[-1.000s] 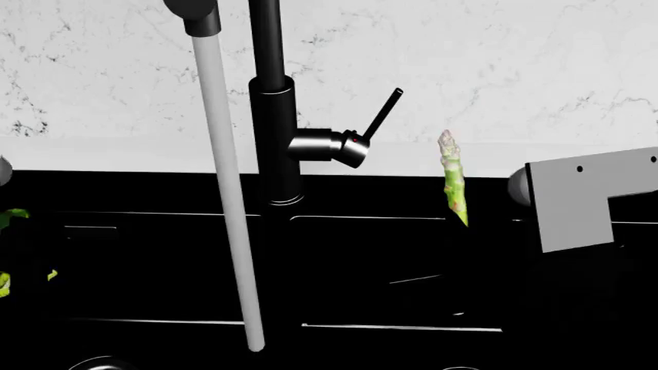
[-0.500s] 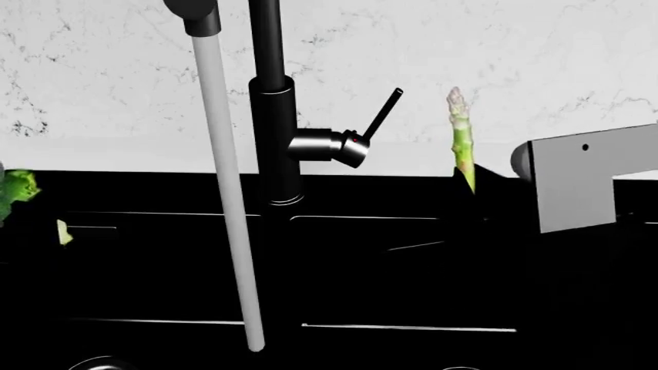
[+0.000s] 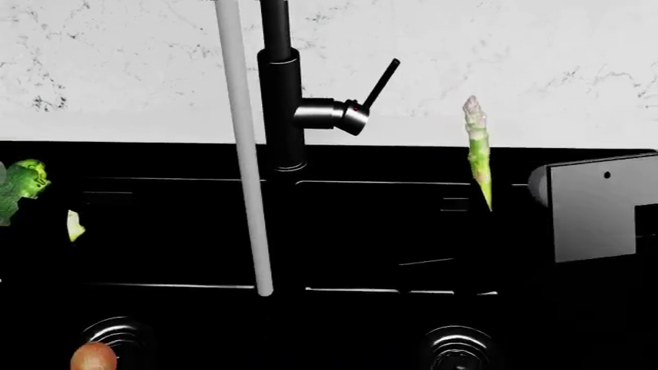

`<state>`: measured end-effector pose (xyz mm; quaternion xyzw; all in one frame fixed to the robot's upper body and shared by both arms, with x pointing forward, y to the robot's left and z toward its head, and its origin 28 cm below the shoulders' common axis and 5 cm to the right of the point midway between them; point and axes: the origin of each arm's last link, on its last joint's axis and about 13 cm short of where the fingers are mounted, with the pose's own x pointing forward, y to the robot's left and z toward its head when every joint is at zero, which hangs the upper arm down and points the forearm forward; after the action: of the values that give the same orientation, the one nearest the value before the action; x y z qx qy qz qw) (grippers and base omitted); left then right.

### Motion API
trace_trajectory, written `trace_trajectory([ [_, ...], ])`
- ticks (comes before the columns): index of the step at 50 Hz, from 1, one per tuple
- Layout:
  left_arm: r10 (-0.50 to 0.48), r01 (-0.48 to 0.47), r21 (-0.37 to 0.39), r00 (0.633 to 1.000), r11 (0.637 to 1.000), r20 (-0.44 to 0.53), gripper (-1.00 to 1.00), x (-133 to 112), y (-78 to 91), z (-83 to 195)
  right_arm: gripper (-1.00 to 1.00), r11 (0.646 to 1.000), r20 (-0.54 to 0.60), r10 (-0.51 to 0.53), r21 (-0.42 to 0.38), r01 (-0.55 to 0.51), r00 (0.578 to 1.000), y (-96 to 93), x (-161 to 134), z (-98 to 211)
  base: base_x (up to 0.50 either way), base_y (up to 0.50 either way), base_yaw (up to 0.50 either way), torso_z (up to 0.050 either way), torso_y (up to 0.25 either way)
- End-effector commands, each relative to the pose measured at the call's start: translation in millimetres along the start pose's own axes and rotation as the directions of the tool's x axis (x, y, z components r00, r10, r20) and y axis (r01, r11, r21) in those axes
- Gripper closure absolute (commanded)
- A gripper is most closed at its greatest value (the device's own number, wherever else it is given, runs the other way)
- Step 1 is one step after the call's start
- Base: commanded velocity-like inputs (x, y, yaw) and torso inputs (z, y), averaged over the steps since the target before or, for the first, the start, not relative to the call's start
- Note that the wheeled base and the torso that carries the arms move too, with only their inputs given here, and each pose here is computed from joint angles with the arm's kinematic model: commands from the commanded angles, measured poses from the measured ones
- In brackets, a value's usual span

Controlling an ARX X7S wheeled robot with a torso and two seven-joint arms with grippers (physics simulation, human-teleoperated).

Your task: Pick the broccolis and asparaguss from the sink and place them in one bowl. Place the onion in the other bowl. Then turn off the sink faucet.

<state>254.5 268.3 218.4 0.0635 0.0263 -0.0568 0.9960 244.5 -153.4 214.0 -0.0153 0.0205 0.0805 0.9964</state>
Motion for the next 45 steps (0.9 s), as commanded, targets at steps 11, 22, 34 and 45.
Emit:
trace_trajectory([
  [11,-0.007,0.007,-0.032,1.000,0.999,0.008,1.00,-3.1,-4.7,0.1,1.00,1.000,-0.002,-0.015,0.027,0.015,1.000,2.0,-2.6,-7.4,-0.29,0.00,0.00,0.000,0.000],
  [22,-0.005,0.005,-0.018,1.000,1.000,0.008,1.00,-3.7,-6.1,-0.5,1.00,1.000,-0.003,-0.012,0.029,0.013,1.000,2.4,-3.6,-14.2,-0.20,-0.18,0.00,0.000,0.000],
  [34,-0.003,0.003,-0.030,1.000,1.000,0.004,1.00,-4.0,-8.2,-2.1,1.00,1.000,-0.008,-0.013,0.020,0.013,1.000,2.0,-3.2,-13.5,-0.22,-0.37,0.00,0.000,0.000],
  [45,0.000,0.001,-0.038,1.000,0.999,0.011,1.00,-6.2,-8.2,-2.4,1.00,1.000,-0.012,-0.012,0.016,0.012,1.000,2.4,-4.5,-11.5,-0.33,-0.30,0.00,0.000,-0.001],
])
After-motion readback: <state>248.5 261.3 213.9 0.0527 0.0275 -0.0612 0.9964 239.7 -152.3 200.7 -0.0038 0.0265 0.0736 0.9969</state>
